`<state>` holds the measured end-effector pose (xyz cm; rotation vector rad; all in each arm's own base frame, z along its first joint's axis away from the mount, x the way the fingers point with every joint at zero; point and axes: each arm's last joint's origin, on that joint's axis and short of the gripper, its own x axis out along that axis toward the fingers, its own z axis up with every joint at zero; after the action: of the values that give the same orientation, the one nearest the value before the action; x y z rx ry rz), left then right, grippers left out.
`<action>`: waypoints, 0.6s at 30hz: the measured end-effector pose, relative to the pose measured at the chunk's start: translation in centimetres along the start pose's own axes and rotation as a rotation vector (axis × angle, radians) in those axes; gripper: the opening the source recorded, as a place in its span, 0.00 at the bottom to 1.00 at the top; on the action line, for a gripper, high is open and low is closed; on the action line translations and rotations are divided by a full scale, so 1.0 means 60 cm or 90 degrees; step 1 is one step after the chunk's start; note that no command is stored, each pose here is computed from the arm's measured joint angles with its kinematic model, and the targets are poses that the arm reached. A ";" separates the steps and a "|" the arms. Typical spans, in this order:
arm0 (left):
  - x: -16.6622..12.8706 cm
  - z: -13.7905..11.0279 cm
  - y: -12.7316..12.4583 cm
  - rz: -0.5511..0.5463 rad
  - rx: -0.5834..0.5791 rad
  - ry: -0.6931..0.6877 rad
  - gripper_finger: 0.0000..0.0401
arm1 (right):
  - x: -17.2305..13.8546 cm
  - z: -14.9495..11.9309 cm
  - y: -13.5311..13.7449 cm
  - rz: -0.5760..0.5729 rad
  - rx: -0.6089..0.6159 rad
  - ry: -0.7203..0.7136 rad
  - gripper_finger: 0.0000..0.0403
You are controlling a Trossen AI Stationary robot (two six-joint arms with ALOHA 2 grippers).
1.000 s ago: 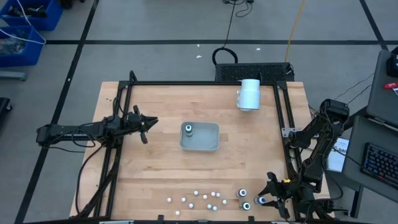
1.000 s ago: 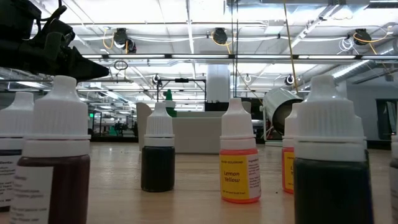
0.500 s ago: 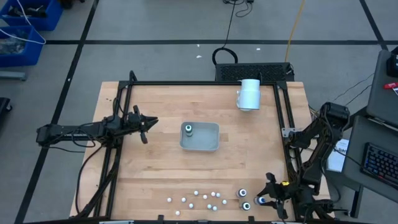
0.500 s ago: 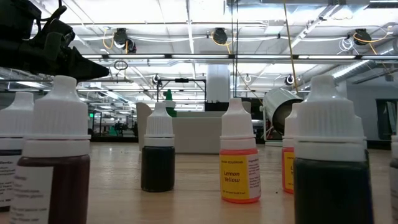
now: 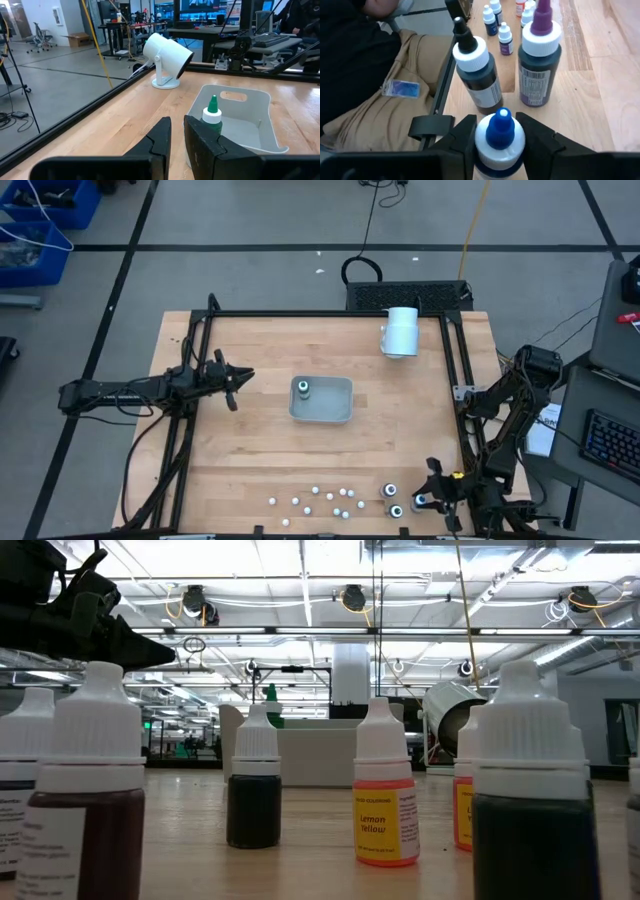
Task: Pick & Place food coloring
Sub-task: Put the big blue food coloring bottle into the gray bin
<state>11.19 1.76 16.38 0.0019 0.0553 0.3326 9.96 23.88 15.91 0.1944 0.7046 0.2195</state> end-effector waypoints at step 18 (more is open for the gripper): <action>0.000 0.000 0.000 0.000 -0.002 -0.001 0.14 | -0.049 0.106 -0.083 -0.118 -0.113 -0.084 0.27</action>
<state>11.19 1.76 16.40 -0.0005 0.0530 0.3327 12.63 17.69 21.20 -0.0270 0.5653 0.0899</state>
